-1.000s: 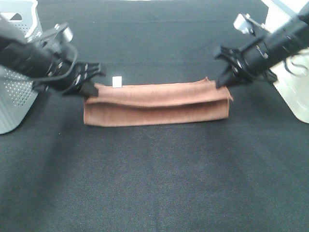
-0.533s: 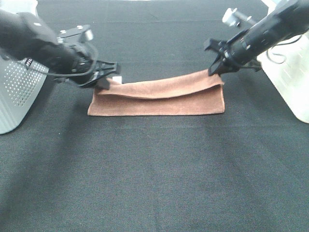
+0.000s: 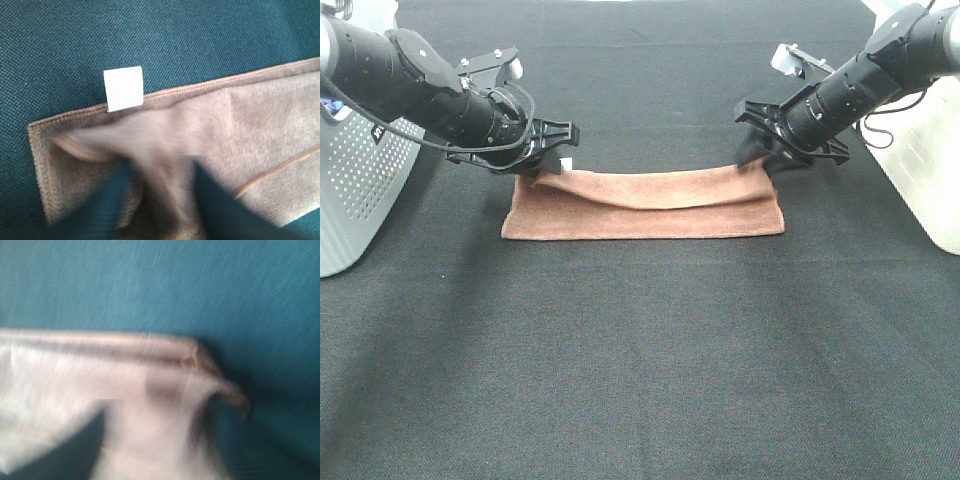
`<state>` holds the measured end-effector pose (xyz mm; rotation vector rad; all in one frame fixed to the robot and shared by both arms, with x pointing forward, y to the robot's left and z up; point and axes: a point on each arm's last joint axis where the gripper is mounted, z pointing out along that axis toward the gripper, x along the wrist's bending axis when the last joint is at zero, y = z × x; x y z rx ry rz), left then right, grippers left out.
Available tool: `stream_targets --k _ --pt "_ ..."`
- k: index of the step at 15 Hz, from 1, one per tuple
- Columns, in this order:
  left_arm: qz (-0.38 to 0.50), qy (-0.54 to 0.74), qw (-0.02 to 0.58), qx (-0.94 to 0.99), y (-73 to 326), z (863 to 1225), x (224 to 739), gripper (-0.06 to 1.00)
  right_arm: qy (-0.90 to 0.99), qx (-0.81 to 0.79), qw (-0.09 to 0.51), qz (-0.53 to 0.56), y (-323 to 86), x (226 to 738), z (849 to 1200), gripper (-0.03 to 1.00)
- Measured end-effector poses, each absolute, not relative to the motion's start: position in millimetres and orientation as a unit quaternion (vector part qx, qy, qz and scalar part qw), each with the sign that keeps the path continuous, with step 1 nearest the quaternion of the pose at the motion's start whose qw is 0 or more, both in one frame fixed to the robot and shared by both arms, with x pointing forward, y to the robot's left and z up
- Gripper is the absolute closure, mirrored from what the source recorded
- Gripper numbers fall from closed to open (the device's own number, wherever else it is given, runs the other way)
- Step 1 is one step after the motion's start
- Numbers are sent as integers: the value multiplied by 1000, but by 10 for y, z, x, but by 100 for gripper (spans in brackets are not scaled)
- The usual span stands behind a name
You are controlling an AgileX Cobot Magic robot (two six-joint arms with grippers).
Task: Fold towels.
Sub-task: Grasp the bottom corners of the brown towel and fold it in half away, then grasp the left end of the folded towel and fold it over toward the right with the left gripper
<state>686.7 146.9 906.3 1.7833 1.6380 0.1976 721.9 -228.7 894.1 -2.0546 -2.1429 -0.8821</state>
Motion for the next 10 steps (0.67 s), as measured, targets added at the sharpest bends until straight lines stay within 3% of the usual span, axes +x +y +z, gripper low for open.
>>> stream_targets --k 1,3,7,10 --pt "80 628 348 691 1473 9093 6864 27 -702 -657 30 -273 -2288 7186 8961 18" --pt "77 630 339 694 1482 9138 6850 24 -715 -653 39 -248 -2305 7121 9068 14" --pt "54 679 252 688 1618 9051 6756 23 -718 -665 61 -199 -2342 6992 9233 13" --pt "39 720 233 653 1787 8982 6779 23 -717 -666 67 -196 -2339 6976 9255 13"
